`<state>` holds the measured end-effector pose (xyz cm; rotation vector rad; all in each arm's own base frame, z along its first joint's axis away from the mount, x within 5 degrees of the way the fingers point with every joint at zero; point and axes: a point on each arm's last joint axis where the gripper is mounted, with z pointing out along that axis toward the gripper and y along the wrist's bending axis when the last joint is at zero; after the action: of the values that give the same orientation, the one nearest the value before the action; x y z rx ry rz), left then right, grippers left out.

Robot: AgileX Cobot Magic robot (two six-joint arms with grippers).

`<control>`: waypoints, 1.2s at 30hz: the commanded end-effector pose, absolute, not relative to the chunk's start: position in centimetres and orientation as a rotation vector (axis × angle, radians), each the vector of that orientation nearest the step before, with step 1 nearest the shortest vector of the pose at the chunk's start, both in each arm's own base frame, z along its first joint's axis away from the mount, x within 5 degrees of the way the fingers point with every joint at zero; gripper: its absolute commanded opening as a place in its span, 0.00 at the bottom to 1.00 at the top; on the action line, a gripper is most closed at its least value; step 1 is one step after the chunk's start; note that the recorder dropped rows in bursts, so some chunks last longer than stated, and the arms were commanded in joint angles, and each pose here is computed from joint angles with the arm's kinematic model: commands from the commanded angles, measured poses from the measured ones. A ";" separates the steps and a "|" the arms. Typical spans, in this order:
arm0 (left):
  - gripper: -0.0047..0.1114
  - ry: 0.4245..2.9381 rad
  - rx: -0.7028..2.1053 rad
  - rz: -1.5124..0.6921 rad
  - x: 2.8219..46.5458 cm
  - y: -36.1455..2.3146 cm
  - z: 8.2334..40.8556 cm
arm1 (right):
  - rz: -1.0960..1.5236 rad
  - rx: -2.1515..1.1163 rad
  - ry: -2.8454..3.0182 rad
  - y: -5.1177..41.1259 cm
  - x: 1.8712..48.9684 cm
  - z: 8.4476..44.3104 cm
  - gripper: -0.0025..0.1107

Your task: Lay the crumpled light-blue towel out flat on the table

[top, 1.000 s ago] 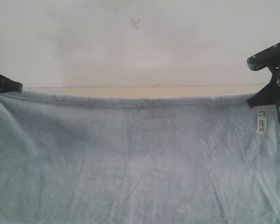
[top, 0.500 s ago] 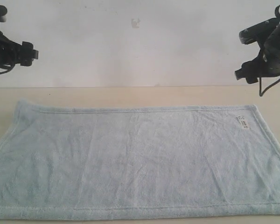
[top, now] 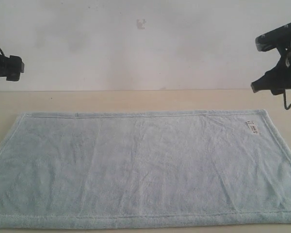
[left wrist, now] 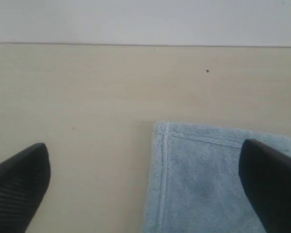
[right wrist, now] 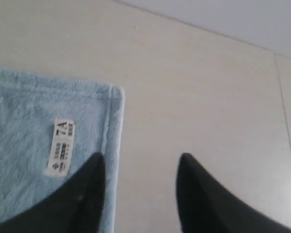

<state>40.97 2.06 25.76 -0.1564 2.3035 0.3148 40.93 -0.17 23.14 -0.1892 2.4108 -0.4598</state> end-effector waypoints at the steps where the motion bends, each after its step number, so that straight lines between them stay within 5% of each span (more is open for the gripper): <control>1: 0.87 2.326 -0.127 0.240 38.9 1.5 26.7 | -0.378 -0.184 2.378 -0.2 37.8 23.2 0.11; 2: 0.84 2.346 -0.102 0.244 38.5 1.5 26.5 | -0.349 -0.177 2.370 -0.1 37.0 23.0 0.01; 11: 0.26 2.536 -0.030 0.105 33.3 0.4 22.9 | -0.257 -0.174 2.424 0.1 31.2 20.4 0.02; 16: 0.07 2.604 -0.048 0.084 31.3 0.3 21.0 | -0.259 -0.137 2.496 -0.1 29.7 18.8 0.02; 36: 0.08 2.692 -0.015 -0.084 28.5 -0.8 18.8 | -0.293 -0.076 2.730 0.2 26.3 15.9 0.02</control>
<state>28.79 -0.80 18.90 -0.0111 2.7013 -0.0776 26.39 -0.41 15.73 -0.0424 2.7374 -0.3211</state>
